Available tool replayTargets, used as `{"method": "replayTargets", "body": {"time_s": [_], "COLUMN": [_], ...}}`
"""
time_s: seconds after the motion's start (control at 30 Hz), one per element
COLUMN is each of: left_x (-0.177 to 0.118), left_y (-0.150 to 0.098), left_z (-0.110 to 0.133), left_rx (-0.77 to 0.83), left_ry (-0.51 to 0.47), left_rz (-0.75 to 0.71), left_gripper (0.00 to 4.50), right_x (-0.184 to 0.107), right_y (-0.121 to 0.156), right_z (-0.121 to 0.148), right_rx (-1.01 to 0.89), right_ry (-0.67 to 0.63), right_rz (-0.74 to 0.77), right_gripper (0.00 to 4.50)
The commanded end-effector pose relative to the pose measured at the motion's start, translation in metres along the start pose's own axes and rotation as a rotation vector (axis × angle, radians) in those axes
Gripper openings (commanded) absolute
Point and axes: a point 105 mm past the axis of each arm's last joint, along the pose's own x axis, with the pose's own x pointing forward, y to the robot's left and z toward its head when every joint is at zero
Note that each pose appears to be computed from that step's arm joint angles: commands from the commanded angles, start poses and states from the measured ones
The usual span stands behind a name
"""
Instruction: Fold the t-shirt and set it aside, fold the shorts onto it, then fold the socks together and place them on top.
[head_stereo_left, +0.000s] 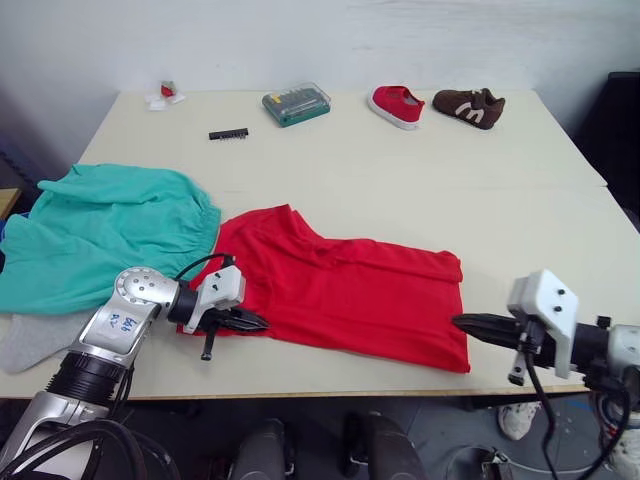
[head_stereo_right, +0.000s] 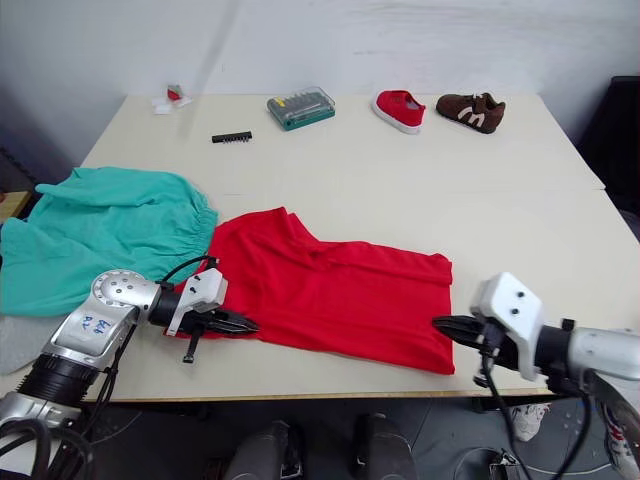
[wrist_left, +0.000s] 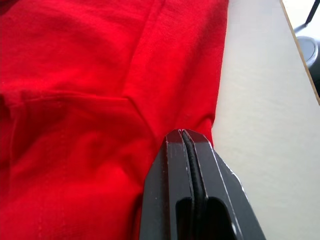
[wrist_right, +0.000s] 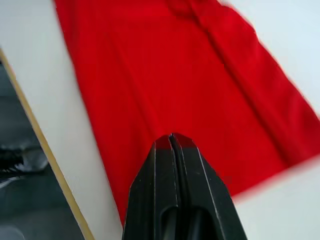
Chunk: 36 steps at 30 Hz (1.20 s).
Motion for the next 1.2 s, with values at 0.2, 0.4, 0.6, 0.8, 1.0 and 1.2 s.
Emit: {"method": "replayTargets", "body": {"time_s": [0.2,0.4,0.6,0.8,1.0,1.2], "left_x": [-0.005,-0.035,-0.07,-0.098,-0.111,-0.096], "left_y": [0.005,0.007,0.029,0.072,0.041,0.002], "left_z": [0.006,0.002,-0.017,0.018,0.041,0.018], "left_rx": [-0.001,-0.049,0.009,0.124,-0.012,-0.127], "left_ry": [-0.019,-0.016,0.094,0.043,-0.066,0.055], "left_rz": [0.057,0.168,0.346,0.528,0.383,0.201], "left_gripper": [0.04,0.04,0.04,0.04,0.04,0.04], "right_x": [0.045,0.058,0.056,0.055,0.056,0.058], "right_y": [0.02,0.017,0.017,0.018,0.019,0.02], "right_z": [-0.027,-0.064,-0.067,-0.072,-0.075,-0.078], "right_rx": [0.036,-0.008,-0.013,0.001,0.017,0.021], "right_ry": [0.064,0.205,0.206,0.206,0.187,0.184], "right_rz": [0.05,0.026,0.043,0.059,0.06,0.062], "right_gripper": [0.0,0.0,0.0,0.0,0.0,0.0]}}
